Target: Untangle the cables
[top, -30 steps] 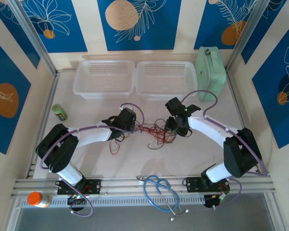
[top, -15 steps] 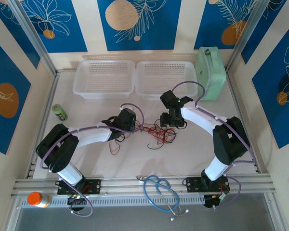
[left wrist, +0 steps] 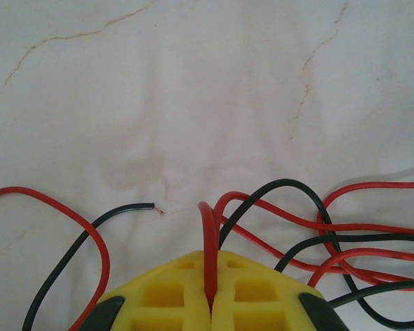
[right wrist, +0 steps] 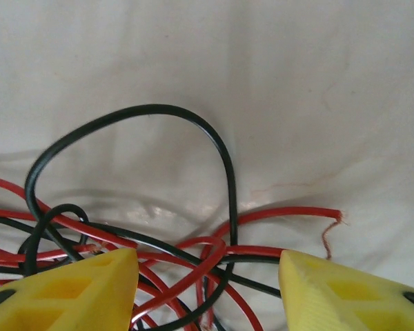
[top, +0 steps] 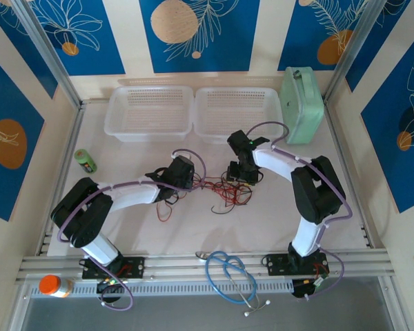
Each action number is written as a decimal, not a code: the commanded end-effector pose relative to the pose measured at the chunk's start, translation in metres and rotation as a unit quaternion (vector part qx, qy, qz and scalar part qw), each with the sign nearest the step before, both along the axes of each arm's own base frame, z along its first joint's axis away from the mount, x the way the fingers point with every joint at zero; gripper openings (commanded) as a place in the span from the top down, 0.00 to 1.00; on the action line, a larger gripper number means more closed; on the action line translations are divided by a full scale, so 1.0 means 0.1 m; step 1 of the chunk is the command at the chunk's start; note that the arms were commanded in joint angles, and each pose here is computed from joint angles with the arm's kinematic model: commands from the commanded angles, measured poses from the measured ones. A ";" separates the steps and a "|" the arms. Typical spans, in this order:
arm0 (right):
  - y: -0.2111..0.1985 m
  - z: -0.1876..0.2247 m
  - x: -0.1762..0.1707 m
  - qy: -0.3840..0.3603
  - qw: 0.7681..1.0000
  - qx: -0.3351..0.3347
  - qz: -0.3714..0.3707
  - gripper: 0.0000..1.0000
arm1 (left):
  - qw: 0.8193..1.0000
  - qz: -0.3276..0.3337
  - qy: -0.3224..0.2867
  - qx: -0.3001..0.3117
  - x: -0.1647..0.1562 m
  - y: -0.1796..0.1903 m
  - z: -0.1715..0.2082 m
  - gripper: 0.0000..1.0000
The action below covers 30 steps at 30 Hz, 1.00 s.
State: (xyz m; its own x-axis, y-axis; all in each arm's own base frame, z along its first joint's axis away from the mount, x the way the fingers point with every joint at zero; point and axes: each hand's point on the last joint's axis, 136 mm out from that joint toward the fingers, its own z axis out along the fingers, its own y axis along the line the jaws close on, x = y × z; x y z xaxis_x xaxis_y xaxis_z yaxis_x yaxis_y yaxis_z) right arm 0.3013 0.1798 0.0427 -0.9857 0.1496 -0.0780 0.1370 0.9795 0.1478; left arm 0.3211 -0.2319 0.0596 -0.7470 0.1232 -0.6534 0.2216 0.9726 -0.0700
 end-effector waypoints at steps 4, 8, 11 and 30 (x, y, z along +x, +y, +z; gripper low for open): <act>0.25 0.04 0.05 0.017 0.998 0.055 -0.021 0.47 | 1.000 0.004 0.001 -0.009 -0.04 0.01 0.02 1.00; 0.33 0.03 -0.01 0.031 0.997 0.071 -0.026 0.52 | 1.000 0.005 0.002 -0.010 -0.04 0.01 0.01 1.00; 0.34 0.02 -0.05 0.040 0.996 0.075 -0.030 0.56 | 1.000 0.005 0.002 -0.010 -0.04 0.01 0.00 1.00; 0.11 0.16 -0.04 0.021 0.996 0.064 -0.059 1.00 | 1.000 0.025 -0.001 0.018 -0.10 0.20 -0.01 1.00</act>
State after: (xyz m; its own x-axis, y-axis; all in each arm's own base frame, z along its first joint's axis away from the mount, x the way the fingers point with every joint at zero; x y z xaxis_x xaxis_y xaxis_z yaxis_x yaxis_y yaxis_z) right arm 0.2985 0.2061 0.0433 -0.9700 0.2425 0.0160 0.2380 0.9346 0.2645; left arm 0.3141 -0.2239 0.0545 -0.7554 0.1112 -0.6458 0.2036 0.9766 -0.0700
